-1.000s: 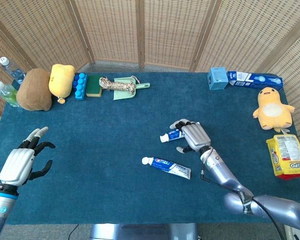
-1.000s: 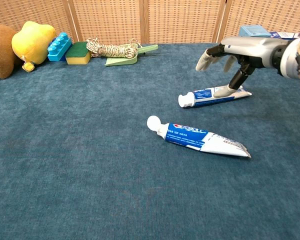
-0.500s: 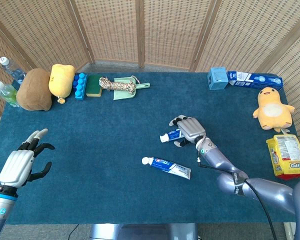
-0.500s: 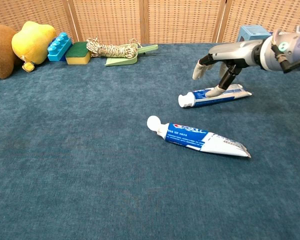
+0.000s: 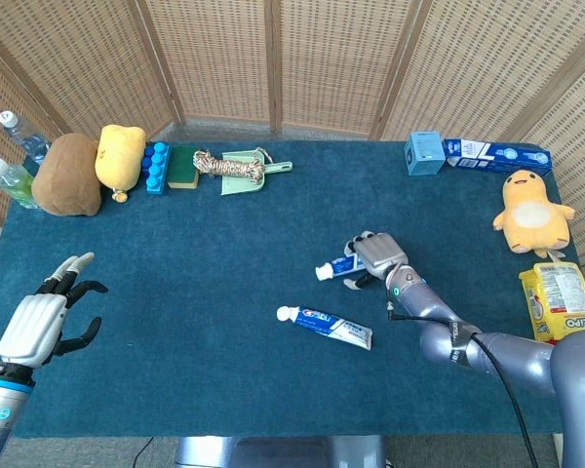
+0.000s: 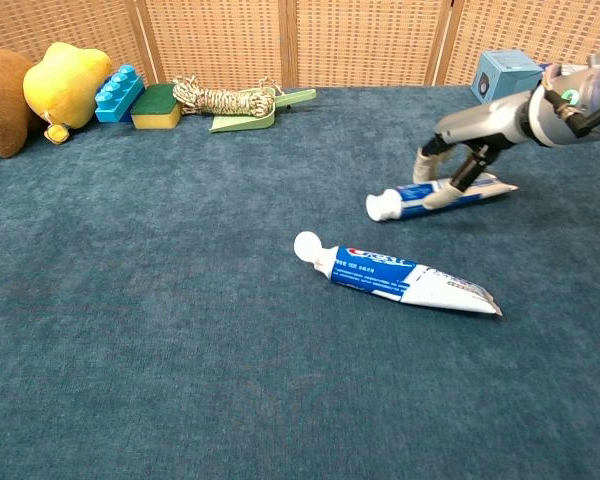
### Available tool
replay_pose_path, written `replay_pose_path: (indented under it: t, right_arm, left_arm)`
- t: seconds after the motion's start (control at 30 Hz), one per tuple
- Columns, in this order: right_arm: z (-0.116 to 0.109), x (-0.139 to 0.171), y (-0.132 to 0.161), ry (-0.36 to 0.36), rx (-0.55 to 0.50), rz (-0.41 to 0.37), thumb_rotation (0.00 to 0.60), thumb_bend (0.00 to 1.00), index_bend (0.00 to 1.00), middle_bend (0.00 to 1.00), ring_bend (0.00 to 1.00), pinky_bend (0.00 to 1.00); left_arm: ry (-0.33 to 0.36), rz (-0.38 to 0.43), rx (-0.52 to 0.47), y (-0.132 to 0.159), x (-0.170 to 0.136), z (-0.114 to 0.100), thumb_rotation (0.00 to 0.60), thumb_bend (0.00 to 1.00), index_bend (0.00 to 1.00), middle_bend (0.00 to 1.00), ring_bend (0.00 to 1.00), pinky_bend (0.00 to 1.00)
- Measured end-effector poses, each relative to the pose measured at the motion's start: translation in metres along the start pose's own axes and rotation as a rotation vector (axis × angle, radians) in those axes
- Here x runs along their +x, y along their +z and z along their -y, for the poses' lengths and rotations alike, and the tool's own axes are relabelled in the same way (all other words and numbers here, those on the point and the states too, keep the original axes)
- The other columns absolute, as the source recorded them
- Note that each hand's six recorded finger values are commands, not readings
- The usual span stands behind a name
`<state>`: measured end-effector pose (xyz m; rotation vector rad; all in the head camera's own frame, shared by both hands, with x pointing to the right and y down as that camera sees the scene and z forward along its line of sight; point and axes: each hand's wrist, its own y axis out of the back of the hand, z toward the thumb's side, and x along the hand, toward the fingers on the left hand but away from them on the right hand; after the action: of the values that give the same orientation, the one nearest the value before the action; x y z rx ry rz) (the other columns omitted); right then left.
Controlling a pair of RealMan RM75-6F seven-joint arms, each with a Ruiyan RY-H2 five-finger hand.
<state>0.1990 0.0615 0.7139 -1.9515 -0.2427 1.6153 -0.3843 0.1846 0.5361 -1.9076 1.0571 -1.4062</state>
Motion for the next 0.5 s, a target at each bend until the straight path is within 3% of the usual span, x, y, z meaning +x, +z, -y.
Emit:
replay_pose_path:
  t: [0.3,0.4,0.47,0.5]
  right_arm:
    - [0.01,0.026,0.001,0.019,0.014,0.028,0.322,0.33,0.25,0.22,0.13,0.26]
    - [0.008,0.03,0.001,0.001,0.025,0.029,0.409,0.33,0.25,0.22,0.13,0.26]
    - [0.008,0.03,0.001,-0.014,0.033,0.021,0.526,0.32,0.24,0.22,0.12,0.26]
    - [0.007,0.031,0.001,-0.022,0.037,0.016,0.554,0.31,0.24,0.22,0.12,0.26]
  left_arm:
    - [-0.002,0.027,-0.009,0.007,0.001,0.001,0.6,0.38,0.31,0.02,0.0,0.17]
    - [-0.002,0.037,-0.011,0.009,0.001,0.002,0.6,0.38,0.31,0.02,0.0,0.17]
    - [0.0,0.039,-0.013,0.01,0.0,0.001,0.6,0.38,0.31,0.02,0.0,0.17]
    - [0.001,0.038,-0.014,0.01,-0.001,0.001,0.6,0.38,0.31,0.02,0.0,0.17]
